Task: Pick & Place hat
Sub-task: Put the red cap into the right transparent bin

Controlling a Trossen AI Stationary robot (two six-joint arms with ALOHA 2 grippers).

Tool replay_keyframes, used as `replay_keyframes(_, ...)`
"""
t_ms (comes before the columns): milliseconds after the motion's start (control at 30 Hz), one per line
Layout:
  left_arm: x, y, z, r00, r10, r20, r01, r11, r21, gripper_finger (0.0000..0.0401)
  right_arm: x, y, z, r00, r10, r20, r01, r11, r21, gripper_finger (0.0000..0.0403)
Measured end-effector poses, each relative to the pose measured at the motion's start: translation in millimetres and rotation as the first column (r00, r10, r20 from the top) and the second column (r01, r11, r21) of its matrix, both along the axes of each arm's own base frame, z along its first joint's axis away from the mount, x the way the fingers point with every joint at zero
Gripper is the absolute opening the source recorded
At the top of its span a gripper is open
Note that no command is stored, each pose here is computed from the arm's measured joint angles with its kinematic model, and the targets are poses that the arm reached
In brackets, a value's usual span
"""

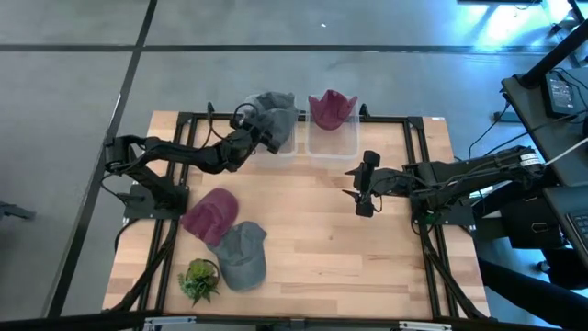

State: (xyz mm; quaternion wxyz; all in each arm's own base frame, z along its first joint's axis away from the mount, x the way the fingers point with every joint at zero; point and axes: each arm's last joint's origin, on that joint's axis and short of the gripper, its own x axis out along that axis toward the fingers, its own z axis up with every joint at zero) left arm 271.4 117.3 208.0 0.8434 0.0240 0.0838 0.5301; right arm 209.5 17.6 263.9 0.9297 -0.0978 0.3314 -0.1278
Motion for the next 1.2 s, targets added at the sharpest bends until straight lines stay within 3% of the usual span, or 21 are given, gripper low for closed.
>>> replay_keyframes(133,-4,6,6,0.998,0.054,0.017,-0.054,0.998,0.026,0.0160,0,0,0,1.000,0.000,0.000,0.000,1.000,0.000,0.0250)
replay_keyframes(300,-10,7,45,0.998,0.056,0.042,-0.061,0.991,0.123,0.0162,0,0,0,1.000,-0.002,0.001,0.002,1.000,0.002,0.0250)
replay_keyframes(467,-23,-13,83,0.997,-0.045,-0.069,0.055,0.987,0.151,0.0164,0,0,0,1.000,-0.002,0.001,0.002,1.000,0.003,0.0250)
replay_keyframes(567,-34,-29,92,0.974,-0.186,-0.130,0.191,0.981,0.022,0.0163,0,0,0,1.000,-0.002,0.002,0.002,1.000,0.002,0.0250)
replay_keyframes(633,-45,-40,94,0.946,-0.295,-0.132,0.280,0.952,-0.122,0.0161,0,0,0,1.000,0.000,0.001,0.000,1.000,0.000,0.0250)
replay_keyframes(700,-58,-51,93,0.916,-0.389,-0.098,0.348,0.892,-0.290,0.0160,0,0,0,1.000,0.000,0.001,0.000,1.000,0.000,0.0250)
replay_keyframes(800,-75,-67,88,0.869,-0.492,-0.048,0.408,0.770,-0.491,0.0161,0,0,0,1.000,0.000,0.001,0.000,1.000,-0.001,0.0250)
replay_keyframes(900,-90,-82,81,0.862,-0.507,-0.022,0.373,0.663,-0.649,0.0163,0,0,0,1.000,0.000,0.001,0.000,1.000,-0.001,0.0250)
replay_keyframes(1000,-104,-96,69,0.847,-0.522,-0.096,0.269,0.577,-0.771,0.0164,0,0,0,1.000,0.000,0.001,0.000,1.000,-0.001,0.0250)
replay_keyframes(1067,-112,-104,63,0.810,-0.553,-0.192,0.190,0.559,-0.807,0.0163,0,0,0,1.000,0.000,0.001,0.000,1.000,-0.001,0.0250)
replay_keyframes(1200,-122,-116,54,0.714,-0.614,-0.337,0.093,0.560,-0.824,0.0160,0,0,0,1.000,-0.001,0.001,0.001,1.000,-0.001,0.0250)
